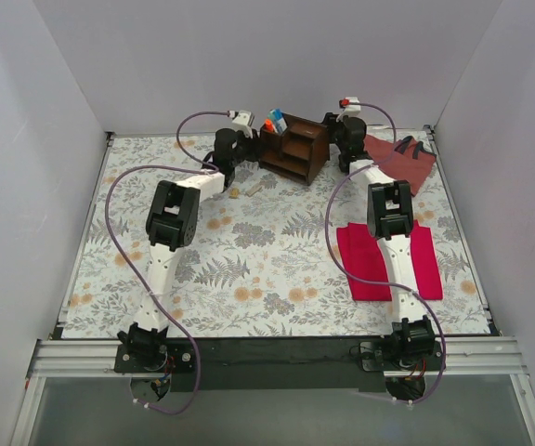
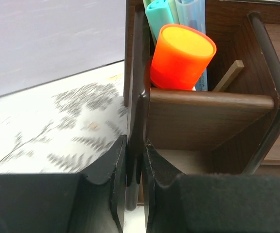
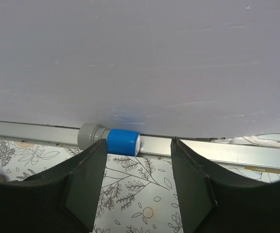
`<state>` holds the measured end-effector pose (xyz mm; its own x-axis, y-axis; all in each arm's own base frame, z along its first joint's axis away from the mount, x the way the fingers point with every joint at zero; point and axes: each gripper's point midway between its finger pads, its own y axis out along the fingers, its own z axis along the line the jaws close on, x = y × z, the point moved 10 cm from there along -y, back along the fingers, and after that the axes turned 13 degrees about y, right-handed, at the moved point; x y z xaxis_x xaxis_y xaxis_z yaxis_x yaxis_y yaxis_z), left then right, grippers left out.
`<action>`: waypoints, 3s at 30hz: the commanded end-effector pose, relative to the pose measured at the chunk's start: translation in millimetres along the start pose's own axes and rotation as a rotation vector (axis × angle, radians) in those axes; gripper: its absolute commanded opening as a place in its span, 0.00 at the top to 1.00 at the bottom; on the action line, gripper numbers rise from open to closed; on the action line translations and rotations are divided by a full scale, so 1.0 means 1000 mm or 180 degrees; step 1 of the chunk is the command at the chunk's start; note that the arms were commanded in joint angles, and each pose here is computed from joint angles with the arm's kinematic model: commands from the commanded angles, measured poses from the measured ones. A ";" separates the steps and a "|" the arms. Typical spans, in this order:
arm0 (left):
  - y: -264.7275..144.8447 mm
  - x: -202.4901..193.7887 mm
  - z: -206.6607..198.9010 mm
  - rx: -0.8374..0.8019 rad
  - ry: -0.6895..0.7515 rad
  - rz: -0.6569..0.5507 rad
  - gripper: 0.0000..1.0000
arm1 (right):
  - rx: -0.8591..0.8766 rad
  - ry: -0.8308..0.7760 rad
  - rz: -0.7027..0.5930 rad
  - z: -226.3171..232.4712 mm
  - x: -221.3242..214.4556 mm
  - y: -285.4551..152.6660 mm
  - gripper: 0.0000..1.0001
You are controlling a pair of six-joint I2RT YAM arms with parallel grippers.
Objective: Sort the stationery into containers
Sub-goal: Move the storage box to the center of the board, then reset both arms
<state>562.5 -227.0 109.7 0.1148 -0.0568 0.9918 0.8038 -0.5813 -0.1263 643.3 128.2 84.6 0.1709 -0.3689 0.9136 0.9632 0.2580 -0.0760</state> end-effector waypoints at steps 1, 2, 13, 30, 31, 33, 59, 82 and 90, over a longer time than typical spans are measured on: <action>-0.044 0.066 0.050 0.0734 -0.0069 -0.0188 1.00 | -0.0062 -0.0096 -0.0410 0.001 0.037 0.006 0.35; -0.051 0.059 0.053 0.0768 -0.0046 -0.0098 1.00 | -0.0081 -0.0075 -0.0414 -0.001 0.038 0.006 0.34; -0.115 0.046 0.050 0.1087 -0.0068 0.0491 1.00 | -0.0016 0.0010 -0.0367 -0.002 0.037 0.005 0.30; -0.148 0.039 0.048 0.1845 -0.0452 0.0832 1.00 | 0.0109 -0.0030 0.0004 0.018 0.033 -0.024 0.37; -0.146 0.038 0.049 0.1868 -0.0467 0.0776 1.00 | 0.0208 -0.0050 0.0005 0.023 0.039 -0.028 0.38; -0.139 0.029 0.050 0.1864 -0.0471 0.0774 1.00 | 0.0243 -0.0064 0.0112 0.021 0.029 -0.037 0.38; -0.215 0.091 0.014 0.1477 0.0158 0.0323 0.22 | -0.0031 -0.0688 0.0699 0.046 0.089 -0.189 0.02; -0.364 0.007 -0.015 0.1343 0.0097 0.1174 0.21 | -0.1582 -0.1238 0.1539 0.024 0.073 -0.394 0.02; -0.373 -0.004 -0.017 0.1416 0.0156 0.1288 0.21 | -0.1483 -0.1210 0.1513 0.028 0.077 -0.388 0.02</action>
<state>257.5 -26.4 148.2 0.4755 -0.2245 0.8506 0.8517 -0.1247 -0.5090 272.7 21.7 186.3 0.6152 0.0350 0.7876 0.7828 -0.1460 -0.6049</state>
